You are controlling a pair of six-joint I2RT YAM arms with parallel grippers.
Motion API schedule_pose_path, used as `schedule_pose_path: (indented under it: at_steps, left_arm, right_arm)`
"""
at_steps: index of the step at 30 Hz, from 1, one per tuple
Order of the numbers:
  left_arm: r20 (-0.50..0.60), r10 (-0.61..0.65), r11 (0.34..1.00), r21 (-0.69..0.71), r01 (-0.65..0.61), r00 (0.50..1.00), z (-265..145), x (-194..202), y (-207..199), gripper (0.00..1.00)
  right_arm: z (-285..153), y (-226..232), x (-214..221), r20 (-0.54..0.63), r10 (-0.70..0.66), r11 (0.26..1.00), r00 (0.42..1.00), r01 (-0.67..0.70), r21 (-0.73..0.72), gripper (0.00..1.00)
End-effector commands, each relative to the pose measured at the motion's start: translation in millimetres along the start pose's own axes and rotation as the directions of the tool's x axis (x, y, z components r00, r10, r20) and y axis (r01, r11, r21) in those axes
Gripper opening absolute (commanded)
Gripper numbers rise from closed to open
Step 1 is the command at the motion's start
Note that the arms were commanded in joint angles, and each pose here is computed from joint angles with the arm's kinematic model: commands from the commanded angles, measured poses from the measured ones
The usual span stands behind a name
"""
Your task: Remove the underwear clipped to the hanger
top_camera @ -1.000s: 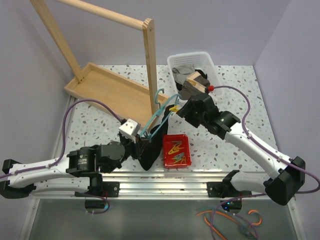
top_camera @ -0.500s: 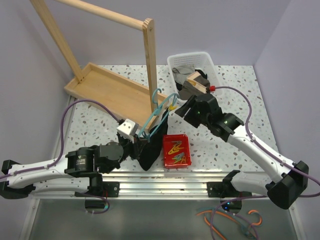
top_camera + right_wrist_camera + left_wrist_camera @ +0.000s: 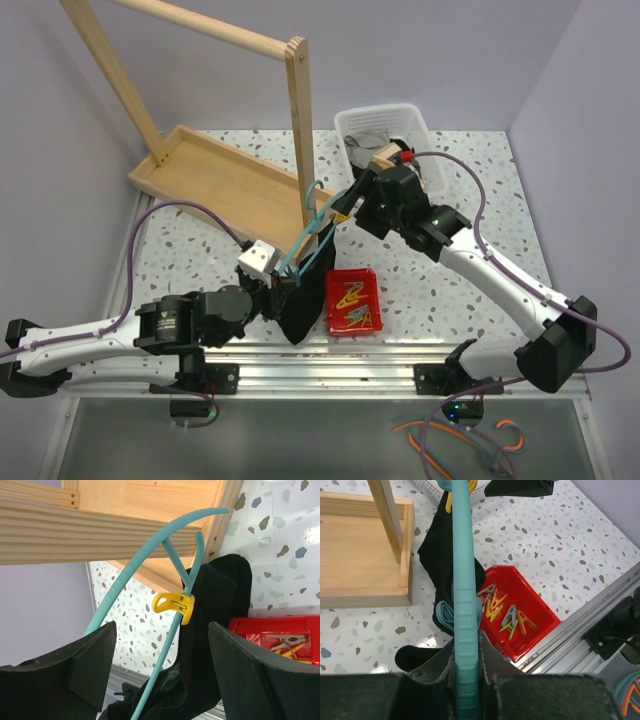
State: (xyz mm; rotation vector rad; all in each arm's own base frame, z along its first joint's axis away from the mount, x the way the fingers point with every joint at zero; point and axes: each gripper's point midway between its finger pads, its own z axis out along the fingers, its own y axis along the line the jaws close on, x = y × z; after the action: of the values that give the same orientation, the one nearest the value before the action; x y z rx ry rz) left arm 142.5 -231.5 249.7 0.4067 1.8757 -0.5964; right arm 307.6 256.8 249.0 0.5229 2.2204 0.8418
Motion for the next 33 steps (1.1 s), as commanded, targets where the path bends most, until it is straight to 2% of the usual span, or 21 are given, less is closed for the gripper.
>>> schedule_pose_path:
  at_steps: [1, 7, 20, 21, 25, 30, 31, 33]
  left_arm:
    - [0.059, -0.064, 0.998, 0.015, 0.063, 0.996, -2, -18, -6, 0.00]
    - [0.066, -0.073, 0.997, 0.025, 0.071, 0.995, -2, -21, -9, 0.00]
    - [0.090, -0.089, 0.996, 0.020, 0.088, 0.992, -5, -29, -6, 0.00]
    - [0.086, -0.087, 0.996, 0.016, 0.086, 0.992, -5, -28, -5, 0.00]
    - [0.087, -0.093, 0.996, 0.014, 0.092, 0.992, -7, -28, -4, 0.00]
    - [0.091, -0.096, 0.995, 0.013, 0.096, 0.991, -8, -28, -2, 0.00]
    - [0.090, -0.098, 0.995, 0.013, 0.098, 0.991, -8, -28, -2, 0.00]
    - [0.084, -0.095, 0.995, 0.009, 0.095, 0.992, -8, -26, -1, 0.00]
  right_arm:
    - [0, 9, -13, 0.032, -0.005, 1.000, 0.999, 0.005, 0.009, 0.77]
    - [7, 4, -14, 0.045, 0.002, 0.999, 0.999, -0.004, 0.043, 0.75]
    - [16, -21, -6, 0.037, 0.015, 0.990, 0.999, -0.020, 0.139, 0.52]
    - [16, -24, -6, 0.036, 0.014, 0.989, 0.999, -0.019, 0.144, 0.45]
    - [10, -27, -8, 0.051, 0.016, 0.988, 0.999, -0.024, 0.154, 0.29]
    - [9, -32, -5, 0.051, 0.033, 0.987, 0.998, -0.040, 0.154, 0.12]
    - [10, -31, -4, 0.050, 0.033, 0.988, 0.998, -0.040, 0.148, 0.02]
    - [10, -27, -4, 0.044, 0.041, 0.990, 0.998, -0.046, 0.130, 0.00]
